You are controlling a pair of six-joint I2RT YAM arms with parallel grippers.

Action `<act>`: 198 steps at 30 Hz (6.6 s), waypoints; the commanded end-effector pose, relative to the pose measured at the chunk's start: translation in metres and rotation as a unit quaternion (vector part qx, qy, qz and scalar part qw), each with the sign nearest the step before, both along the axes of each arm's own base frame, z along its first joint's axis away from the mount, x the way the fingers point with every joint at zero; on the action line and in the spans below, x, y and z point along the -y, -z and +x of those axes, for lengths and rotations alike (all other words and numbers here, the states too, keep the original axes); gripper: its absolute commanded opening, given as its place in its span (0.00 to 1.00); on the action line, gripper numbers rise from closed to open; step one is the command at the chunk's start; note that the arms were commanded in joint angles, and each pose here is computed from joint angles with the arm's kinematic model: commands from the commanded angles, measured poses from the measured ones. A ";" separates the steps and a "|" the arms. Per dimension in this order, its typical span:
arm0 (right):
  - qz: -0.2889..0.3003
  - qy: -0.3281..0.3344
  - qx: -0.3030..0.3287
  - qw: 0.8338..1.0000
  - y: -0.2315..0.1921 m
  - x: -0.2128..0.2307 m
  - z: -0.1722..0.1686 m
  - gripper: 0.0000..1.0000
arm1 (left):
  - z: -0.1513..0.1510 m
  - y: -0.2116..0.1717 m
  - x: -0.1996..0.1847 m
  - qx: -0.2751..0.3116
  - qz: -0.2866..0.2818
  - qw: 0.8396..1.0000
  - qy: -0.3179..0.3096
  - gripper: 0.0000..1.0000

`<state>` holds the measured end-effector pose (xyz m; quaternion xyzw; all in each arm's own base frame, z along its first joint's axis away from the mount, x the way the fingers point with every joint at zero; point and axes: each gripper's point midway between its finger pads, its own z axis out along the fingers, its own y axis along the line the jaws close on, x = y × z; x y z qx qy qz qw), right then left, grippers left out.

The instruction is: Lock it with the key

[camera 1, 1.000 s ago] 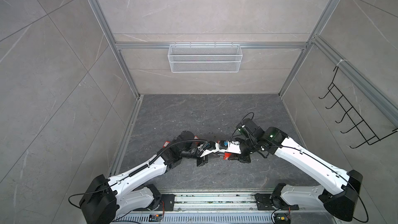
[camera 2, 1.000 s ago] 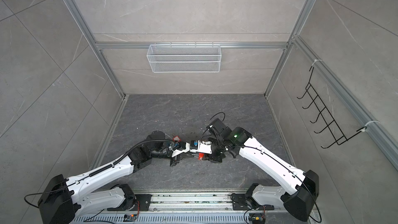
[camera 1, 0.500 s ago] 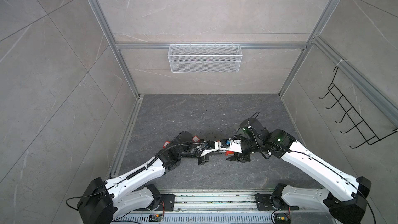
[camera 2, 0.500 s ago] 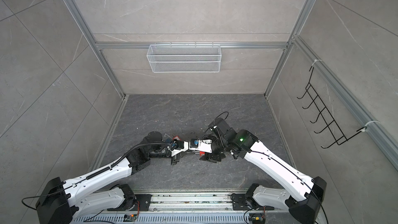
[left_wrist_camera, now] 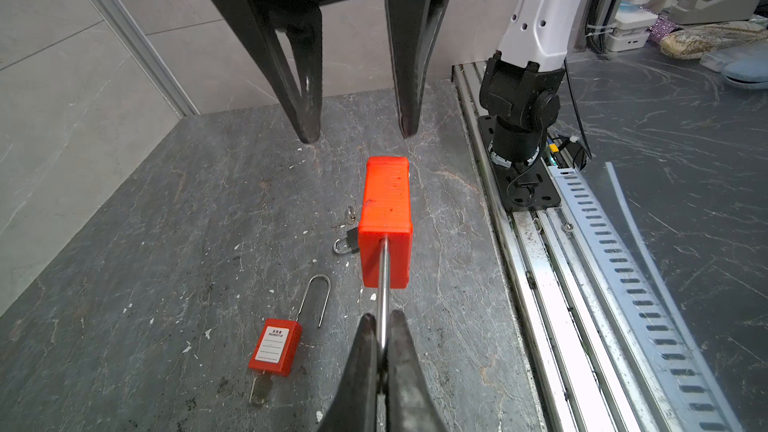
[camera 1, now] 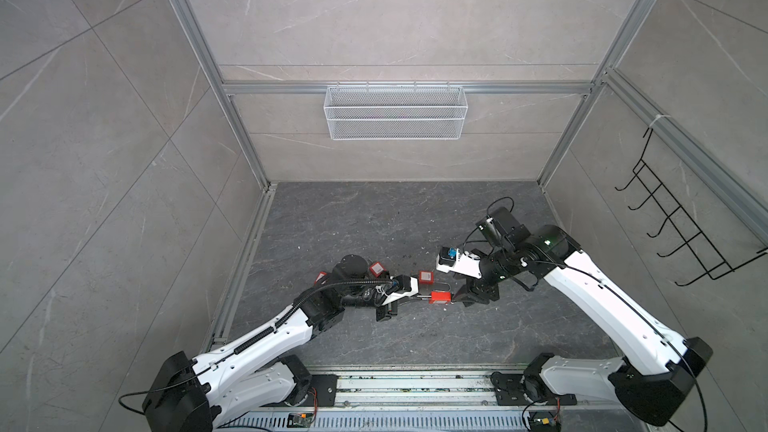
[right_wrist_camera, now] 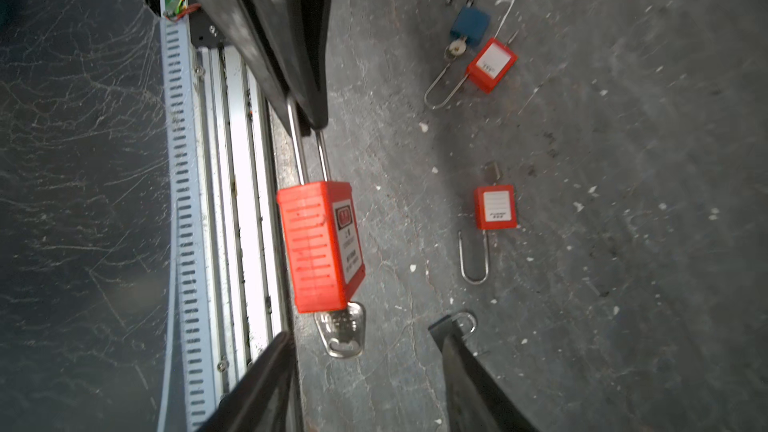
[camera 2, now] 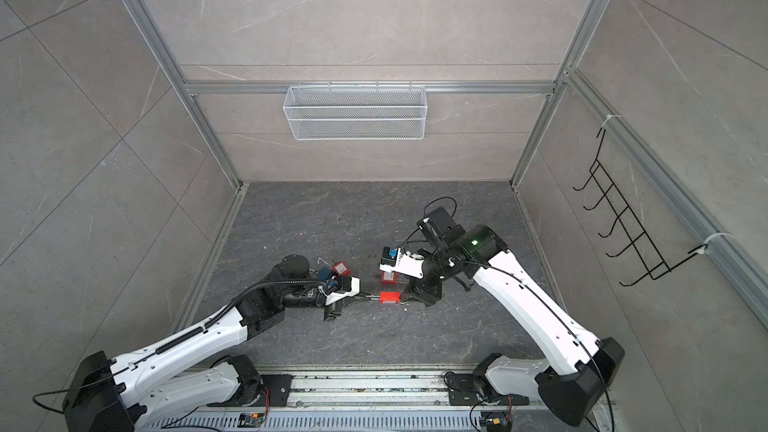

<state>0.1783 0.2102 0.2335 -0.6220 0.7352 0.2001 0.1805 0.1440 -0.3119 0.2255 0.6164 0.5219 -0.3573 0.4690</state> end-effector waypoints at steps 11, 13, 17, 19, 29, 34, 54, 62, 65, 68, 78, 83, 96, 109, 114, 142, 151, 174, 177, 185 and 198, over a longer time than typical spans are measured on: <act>-0.048 0.017 -0.032 0.998 0.044 0.007 0.006 0.53 | 0.000 -0.028 0.007 0.027 -0.040 0.999 0.011 0.00; -0.040 0.039 0.003 0.998 0.047 0.004 0.021 0.53 | -0.002 -0.028 0.008 0.023 -0.042 0.999 0.015 0.00; -0.008 0.091 0.083 0.992 0.042 0.000 0.053 0.51 | -0.002 -0.028 0.009 0.018 -0.045 0.999 0.014 0.00; 0.004 0.114 0.131 0.985 0.035 0.002 0.065 0.51 | -0.002 -0.030 0.009 0.017 -0.047 0.999 0.013 0.00; -0.057 -0.019 0.167 0.984 0.063 0.043 0.006 0.56 | 0.005 -0.031 0.009 0.025 -0.044 0.999 -0.003 0.00; 0.007 -0.035 0.156 0.987 0.040 0.033 -0.016 0.52 | 0.004 -0.028 0.011 0.022 -0.036 0.999 0.006 0.00; -0.005 -0.095 0.124 0.988 0.039 0.004 -0.019 0.00 | -0.002 -0.022 0.010 0.017 -0.005 0.999 0.028 0.00; -0.061 -0.063 0.115 0.990 0.066 0.034 -0.014 0.00 | 0.000 -0.017 0.000 0.013 0.022 0.999 0.023 0.00; -0.057 -0.028 0.108 0.992 0.072 0.051 -0.007 0.00 | -0.001 -0.015 -0.006 0.006 0.037 0.999 0.022 0.00; -0.064 0.005 0.111 0.992 0.074 0.067 -0.001 0.00 | -0.002 -0.011 -0.009 -0.003 0.057 0.998 0.024 0.00; -0.039 0.212 0.183 0.959 0.044 0.097 0.064 0.00 | 0.014 0.023 0.000 -0.086 0.191 0.977 0.034 0.00; -0.060 0.296 0.215 0.929 0.036 0.120 0.076 0.00 | 0.024 0.048 0.012 -0.160 0.263 0.950 0.048 0.00; -0.073 0.394 0.242 0.883 0.038 0.153 0.071 0.00 | 0.046 0.104 0.051 -0.262 0.383 0.881 0.091 0.00; -0.001 0.448 0.165 0.879 0.010 0.134 0.068 0.00 | 0.048 0.141 0.072 -0.290 0.417 0.850 0.137 0.00; 0.010 0.482 0.128 0.867 0.016 0.132 0.066 0.00 | 0.050 0.152 0.075 -0.281 0.437 0.842 0.143 0.00; 0.090 0.587 -0.040 0.804 0.012 0.112 0.042 0.05 | 0.145 0.119 0.111 -0.190 0.279 0.941 -0.008 0.31; 0.052 0.559 -0.118 0.819 0.063 0.075 0.036 0.04 | 0.168 0.059 0.044 -0.176 0.114 0.969 -0.130 0.31; -0.144 0.524 -0.124 0.830 0.210 0.036 0.022 0.15 | 0.100 0.043 -0.040 -0.173 0.085 0.958 -0.212 0.31; -0.150 0.520 -0.112 0.833 0.211 0.037 0.027 0.16 | 0.099 0.042 -0.041 -0.176 0.084 0.957 -0.213 0.31; -0.155 0.515 -0.081 0.839 0.203 0.041 0.036 0.22 | 0.097 0.038 -0.043 -0.176 0.080 0.957 -0.216 0.31; -0.067 0.616 -0.074 0.781 0.122 0.017 0.064 0.58 | 0.103 0.016 -0.054 -0.151 0.056 0.953 -0.258 0.31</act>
